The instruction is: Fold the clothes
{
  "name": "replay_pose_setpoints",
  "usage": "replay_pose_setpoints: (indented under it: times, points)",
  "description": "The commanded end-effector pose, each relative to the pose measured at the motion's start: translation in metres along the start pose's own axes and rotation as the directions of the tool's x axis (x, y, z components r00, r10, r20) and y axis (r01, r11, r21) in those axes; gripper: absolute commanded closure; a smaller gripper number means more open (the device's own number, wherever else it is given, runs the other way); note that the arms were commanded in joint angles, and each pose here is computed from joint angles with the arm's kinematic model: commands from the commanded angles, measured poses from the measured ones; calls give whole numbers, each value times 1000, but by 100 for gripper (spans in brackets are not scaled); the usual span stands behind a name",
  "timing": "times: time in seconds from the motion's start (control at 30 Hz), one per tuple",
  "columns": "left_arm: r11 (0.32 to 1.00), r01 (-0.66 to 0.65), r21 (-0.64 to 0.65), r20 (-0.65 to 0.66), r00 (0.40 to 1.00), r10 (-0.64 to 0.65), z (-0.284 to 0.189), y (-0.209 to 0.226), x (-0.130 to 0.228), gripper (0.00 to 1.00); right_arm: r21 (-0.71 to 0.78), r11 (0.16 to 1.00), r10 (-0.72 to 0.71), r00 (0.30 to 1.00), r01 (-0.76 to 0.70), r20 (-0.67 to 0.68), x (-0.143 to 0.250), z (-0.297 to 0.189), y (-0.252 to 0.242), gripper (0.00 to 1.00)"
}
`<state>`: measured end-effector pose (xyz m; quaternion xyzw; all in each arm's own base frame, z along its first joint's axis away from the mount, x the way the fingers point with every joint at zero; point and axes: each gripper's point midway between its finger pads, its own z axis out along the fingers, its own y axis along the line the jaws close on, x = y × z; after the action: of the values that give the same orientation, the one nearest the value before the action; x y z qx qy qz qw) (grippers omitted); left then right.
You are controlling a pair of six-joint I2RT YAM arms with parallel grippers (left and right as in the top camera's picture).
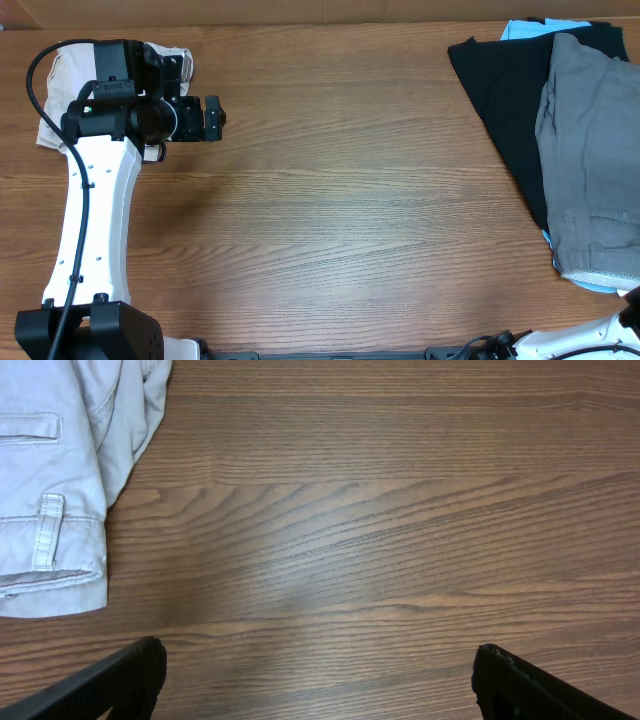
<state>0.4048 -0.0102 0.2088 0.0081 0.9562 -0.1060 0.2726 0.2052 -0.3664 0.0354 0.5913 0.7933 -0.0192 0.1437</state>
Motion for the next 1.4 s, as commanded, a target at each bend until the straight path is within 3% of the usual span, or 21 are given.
replay_pose_setpoints:
  times: [0.0, 0.13, 0.47, 0.5, 0.6, 0.67, 0.83, 1.13, 1.3, 1.37]
  points:
    - [1000, -22, -4, 29, 999, 22, -7, 1, -9, 0, -8, 1000, -7, 1000, 7, -9, 4, 2, 2, 71]
    - [1000, -24, -4, 34, 999, 24, -7, 1, -10, 0, -16, 1000, -2, 1000, 2, -16, 5, 1, 4, 95]
    - [1000, -25, -3, 40, 999, 25, -8, 0, -11, 0, -219, 976, 21, 1000, -16, 21, -19, -38, 45, 96]
    - [1000, -25, -3, 39, 999, 25, -8, 0, -11, 0, -211, 977, 20, 999, -14, 29, -22, -40, 44, 95]
    - [1000, -25, -3, 39, 999, 25, -7, 0, -11, 0, -145, 989, -22, 998, 30, 56, -27, -39, 34, 48]
    - [1000, -25, -4, 41, 999, 25, -7, 0, -12, 0, -141, 987, -69, 996, 78, 63, -28, -35, 34, 39]
    - [1000, -29, -4, 55, 998, 29, -8, 0, -15, 0, -140, 985, -95, 993, 103, 66, -30, -20, 34, 30]
    - [1000, -29, -4, 57, 998, 29, -8, 0, -16, 0, -146, 970, -184, 981, 192, 63, -30, 6, 38, 26]
    - [1000, -29, -4, 57, 998, 29, -8, 0, -15, 0, -181, 945, -263, 962, 271, 70, -27, 12, 48, 30]
    - [1000, -29, -4, 57, 998, 29, -8, 0, -16, 0, -181, 945, -264, 962, 273, 72, -28, 12, 48, 39]
